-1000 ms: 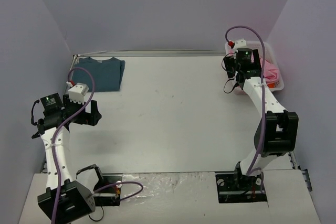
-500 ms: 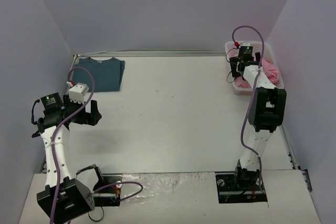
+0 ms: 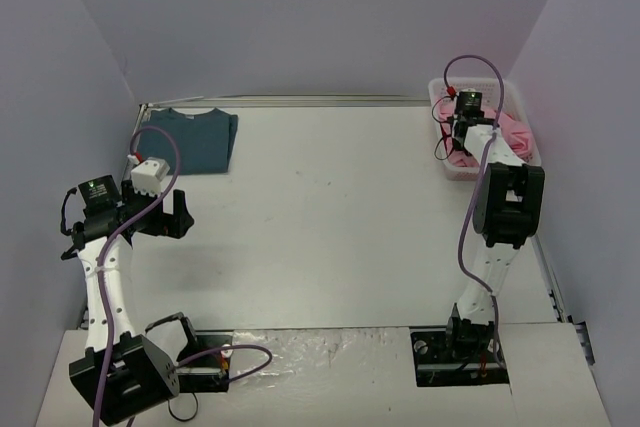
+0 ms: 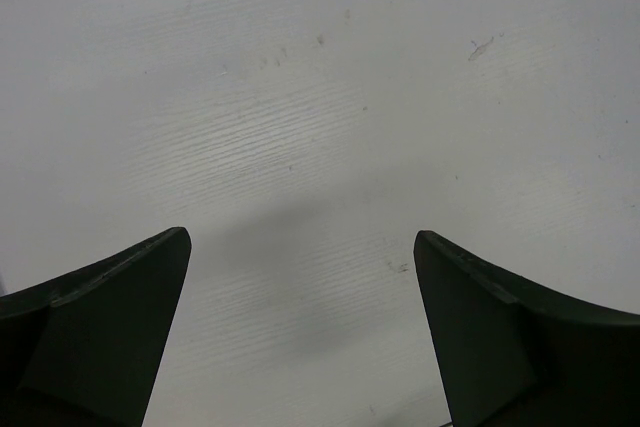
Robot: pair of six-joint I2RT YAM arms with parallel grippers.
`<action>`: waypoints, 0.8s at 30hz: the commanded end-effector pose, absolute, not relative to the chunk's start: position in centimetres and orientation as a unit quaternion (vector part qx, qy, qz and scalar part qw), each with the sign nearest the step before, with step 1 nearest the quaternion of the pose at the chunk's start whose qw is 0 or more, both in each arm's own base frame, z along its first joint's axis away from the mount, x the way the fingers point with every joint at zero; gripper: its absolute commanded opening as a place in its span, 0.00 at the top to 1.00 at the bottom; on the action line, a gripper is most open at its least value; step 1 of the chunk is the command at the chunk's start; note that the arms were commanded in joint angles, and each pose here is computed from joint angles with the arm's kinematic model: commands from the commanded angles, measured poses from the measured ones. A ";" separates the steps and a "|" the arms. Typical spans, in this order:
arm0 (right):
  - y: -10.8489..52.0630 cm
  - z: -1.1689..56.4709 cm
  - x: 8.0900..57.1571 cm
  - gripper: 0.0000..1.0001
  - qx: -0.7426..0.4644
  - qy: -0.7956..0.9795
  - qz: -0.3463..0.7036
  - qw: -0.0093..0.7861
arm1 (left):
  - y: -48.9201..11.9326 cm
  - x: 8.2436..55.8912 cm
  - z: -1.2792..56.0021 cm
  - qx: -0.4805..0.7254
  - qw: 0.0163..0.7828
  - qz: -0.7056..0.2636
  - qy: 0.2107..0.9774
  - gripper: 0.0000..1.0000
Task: Fold and stack the t-shirts
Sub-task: Grab crumpled tshirt from bin with the right arm
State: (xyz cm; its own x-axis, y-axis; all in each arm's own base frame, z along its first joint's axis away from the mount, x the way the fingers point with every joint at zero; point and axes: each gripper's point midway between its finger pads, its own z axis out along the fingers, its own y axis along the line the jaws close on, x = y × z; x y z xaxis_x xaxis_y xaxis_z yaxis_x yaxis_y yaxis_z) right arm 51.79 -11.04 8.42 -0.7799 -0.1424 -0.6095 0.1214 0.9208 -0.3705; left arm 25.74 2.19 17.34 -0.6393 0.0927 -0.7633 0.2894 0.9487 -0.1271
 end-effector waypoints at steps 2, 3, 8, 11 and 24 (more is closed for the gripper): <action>-10.8 13.8 51.6 1.00 0.008 0.904 -0.219 0.368 | 2.3 26.3 19.6 0.117 0.440 -0.108 0.884 0.06; -10.8 15.0 51.5 1.00 0.010 0.898 -0.226 0.377 | 2.3 26.3 19.6 0.117 0.440 -0.108 0.884 0.06; -9.7 19.2 50.5 1.00 0.001 0.882 -0.233 0.409 | 2.3 26.2 19.8 0.119 0.444 -0.106 0.882 0.06; -8.4 21.6 49.4 1.00 -0.017 0.874 -0.235 0.425 | 2.3 26.2 19.9 0.119 0.445 -0.105 0.881 0.06; 1.3 36.7 45.9 1.00 -0.095 0.817 -0.188 0.537 | 2.4 26.0 20.4 0.118 0.457 -0.094 0.877 0.06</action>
